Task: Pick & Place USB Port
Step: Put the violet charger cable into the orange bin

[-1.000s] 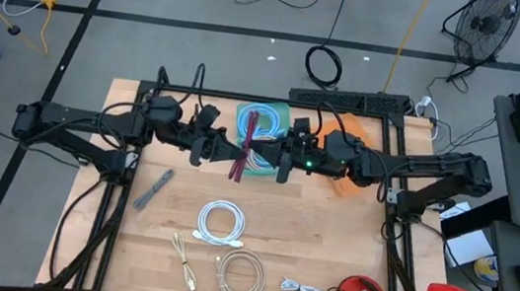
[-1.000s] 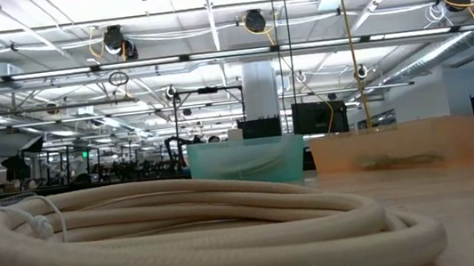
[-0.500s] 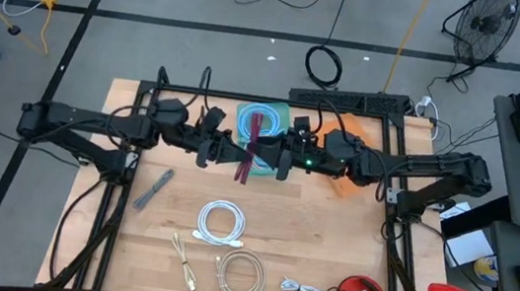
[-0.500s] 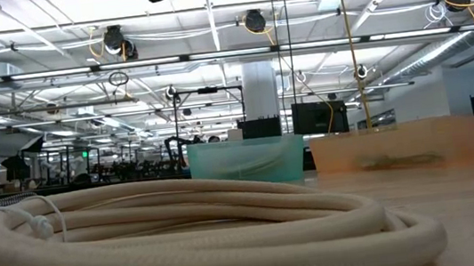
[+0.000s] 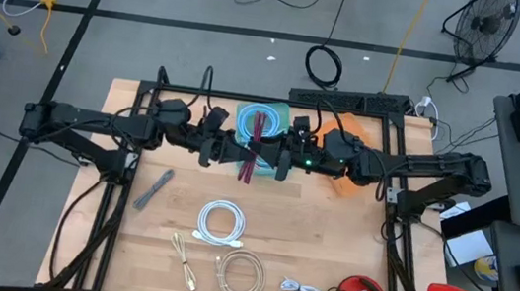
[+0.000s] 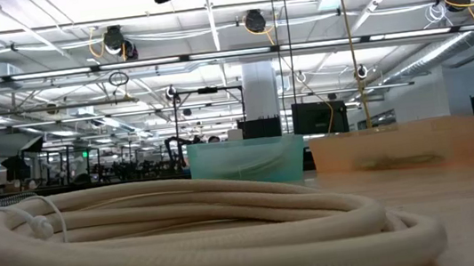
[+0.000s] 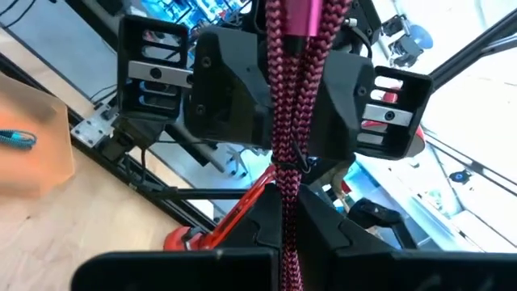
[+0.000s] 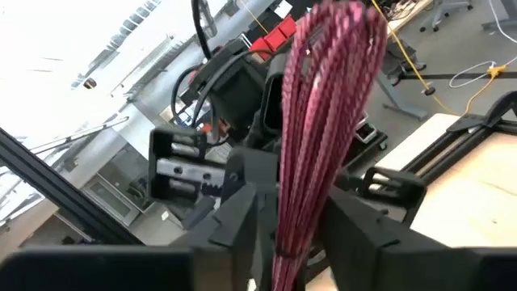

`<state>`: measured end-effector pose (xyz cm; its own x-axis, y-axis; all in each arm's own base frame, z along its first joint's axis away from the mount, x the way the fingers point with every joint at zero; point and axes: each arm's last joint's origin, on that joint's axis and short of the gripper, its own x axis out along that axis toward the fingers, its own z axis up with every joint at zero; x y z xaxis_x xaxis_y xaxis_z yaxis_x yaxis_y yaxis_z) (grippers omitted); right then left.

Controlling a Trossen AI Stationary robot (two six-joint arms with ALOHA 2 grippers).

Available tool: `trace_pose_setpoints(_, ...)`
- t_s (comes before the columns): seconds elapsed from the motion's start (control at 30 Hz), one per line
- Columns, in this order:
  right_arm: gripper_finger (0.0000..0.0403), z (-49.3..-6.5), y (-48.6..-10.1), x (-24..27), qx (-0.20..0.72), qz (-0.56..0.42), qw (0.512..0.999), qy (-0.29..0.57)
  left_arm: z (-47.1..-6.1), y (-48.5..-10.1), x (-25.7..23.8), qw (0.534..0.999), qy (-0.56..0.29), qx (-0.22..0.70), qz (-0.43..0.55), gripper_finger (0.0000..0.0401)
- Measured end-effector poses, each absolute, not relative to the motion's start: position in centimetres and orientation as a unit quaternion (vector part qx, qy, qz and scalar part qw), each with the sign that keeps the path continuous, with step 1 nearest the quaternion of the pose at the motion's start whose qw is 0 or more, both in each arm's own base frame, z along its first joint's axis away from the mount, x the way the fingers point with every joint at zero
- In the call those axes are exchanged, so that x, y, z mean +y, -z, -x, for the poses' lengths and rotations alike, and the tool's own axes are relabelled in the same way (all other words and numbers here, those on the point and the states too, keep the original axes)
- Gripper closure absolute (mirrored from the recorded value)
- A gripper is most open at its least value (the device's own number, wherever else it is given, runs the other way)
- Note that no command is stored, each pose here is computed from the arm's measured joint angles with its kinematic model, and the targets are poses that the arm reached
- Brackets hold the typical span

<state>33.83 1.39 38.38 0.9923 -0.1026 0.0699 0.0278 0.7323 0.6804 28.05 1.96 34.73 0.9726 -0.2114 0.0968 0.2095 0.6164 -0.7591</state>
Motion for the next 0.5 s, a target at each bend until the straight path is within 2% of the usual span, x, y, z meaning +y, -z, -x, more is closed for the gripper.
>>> trace_pose_setpoints(0.3, 0.0382, -33.84, -38.38, 1.41, -0.047, -0.363, 0.930, 0.024, -28.06, -34.76, 1.97, 0.898, 0.118, 0.000, 0.423, 0.0387)
trace_pose_setpoints(0.5, 0.0382, -33.54, -38.58, 1.04, -0.039, -0.366, 0.930, 0.021, -27.51, -35.63, 1.74, 0.893, 0.172, -0.010, 0.415, 0.0324)
